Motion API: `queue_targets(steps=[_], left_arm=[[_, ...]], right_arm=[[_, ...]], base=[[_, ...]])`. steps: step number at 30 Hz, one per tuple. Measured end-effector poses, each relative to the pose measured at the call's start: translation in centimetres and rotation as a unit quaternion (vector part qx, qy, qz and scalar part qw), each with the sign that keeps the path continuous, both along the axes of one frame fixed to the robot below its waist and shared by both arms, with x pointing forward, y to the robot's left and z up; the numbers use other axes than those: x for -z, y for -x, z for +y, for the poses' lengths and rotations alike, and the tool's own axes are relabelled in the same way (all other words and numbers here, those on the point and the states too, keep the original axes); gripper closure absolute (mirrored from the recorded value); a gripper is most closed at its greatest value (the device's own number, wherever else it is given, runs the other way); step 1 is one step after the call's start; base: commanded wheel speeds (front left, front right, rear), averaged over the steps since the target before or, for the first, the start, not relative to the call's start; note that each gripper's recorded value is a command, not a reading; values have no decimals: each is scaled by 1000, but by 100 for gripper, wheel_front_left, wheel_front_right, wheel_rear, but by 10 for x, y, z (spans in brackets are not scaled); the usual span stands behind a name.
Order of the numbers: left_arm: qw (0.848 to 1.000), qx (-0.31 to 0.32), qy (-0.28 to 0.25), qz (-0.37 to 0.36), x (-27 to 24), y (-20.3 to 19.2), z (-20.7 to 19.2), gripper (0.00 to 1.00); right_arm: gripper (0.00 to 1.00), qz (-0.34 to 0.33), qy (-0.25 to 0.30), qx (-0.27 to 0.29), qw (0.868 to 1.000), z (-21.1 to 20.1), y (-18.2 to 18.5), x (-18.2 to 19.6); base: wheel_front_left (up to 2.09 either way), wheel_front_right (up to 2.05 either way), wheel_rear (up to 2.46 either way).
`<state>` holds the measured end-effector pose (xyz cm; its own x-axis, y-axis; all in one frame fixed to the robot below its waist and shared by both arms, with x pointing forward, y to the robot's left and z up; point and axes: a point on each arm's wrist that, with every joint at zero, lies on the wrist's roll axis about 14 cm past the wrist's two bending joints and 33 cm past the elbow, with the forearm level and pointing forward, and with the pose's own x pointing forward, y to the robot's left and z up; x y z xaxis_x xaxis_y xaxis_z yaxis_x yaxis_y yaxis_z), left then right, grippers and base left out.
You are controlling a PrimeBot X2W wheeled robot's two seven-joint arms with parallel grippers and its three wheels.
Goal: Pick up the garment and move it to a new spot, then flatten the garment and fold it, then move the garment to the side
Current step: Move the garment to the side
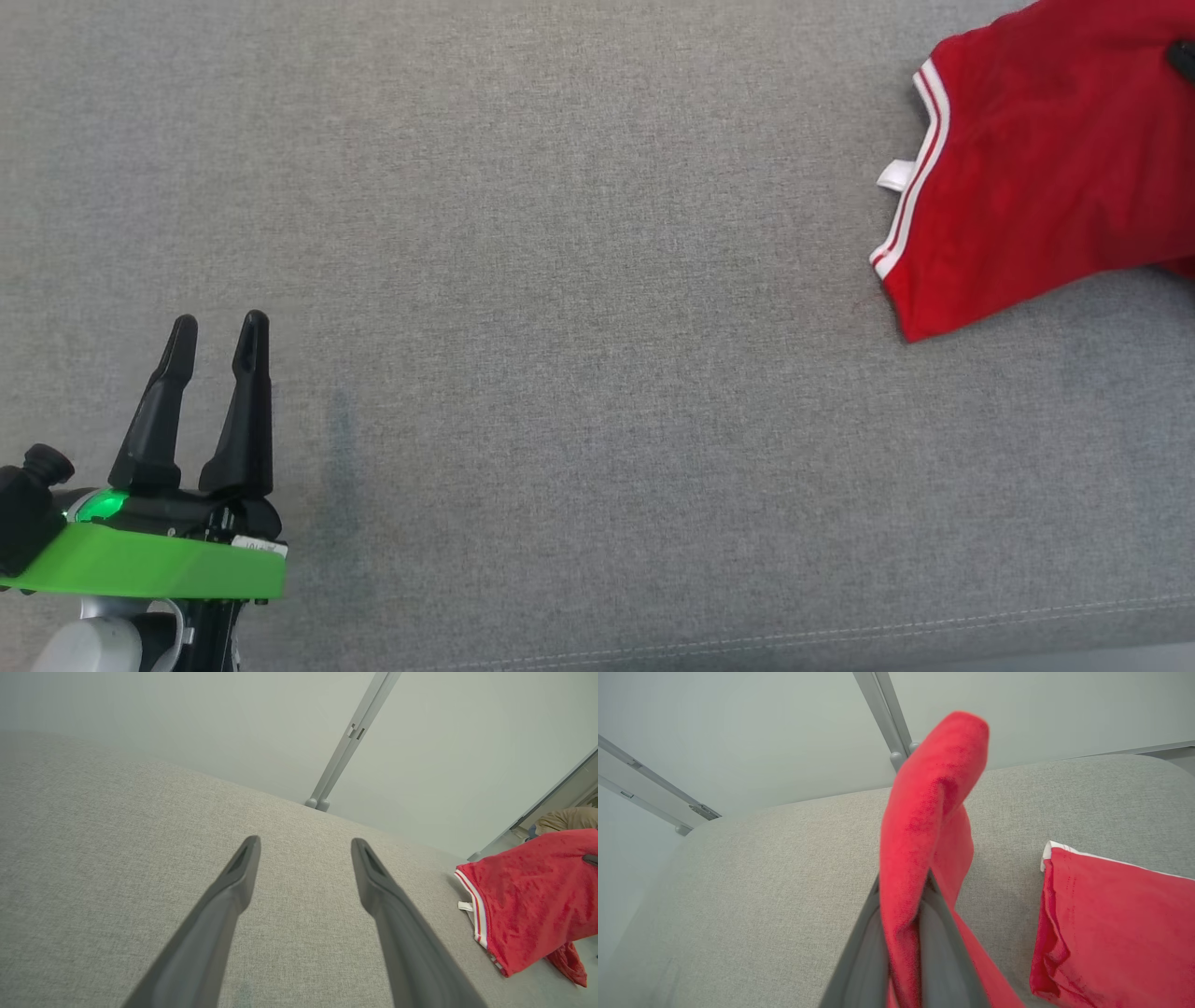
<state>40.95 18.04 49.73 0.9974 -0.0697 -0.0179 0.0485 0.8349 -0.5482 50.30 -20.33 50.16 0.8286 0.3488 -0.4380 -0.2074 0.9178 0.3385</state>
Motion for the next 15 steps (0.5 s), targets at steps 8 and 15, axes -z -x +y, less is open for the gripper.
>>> queue_targets(steps=[8,15], left_arm=[[1000,21,3,14,14,-13,-13,0],[999,30,-2,23,22,-20,-17,0]], right_arm=[[100,11,8,37,999,-28,-8,4],[100,19,0,77,997,-51,-11,8]], base=[[0,0,0],[0,0,0]])
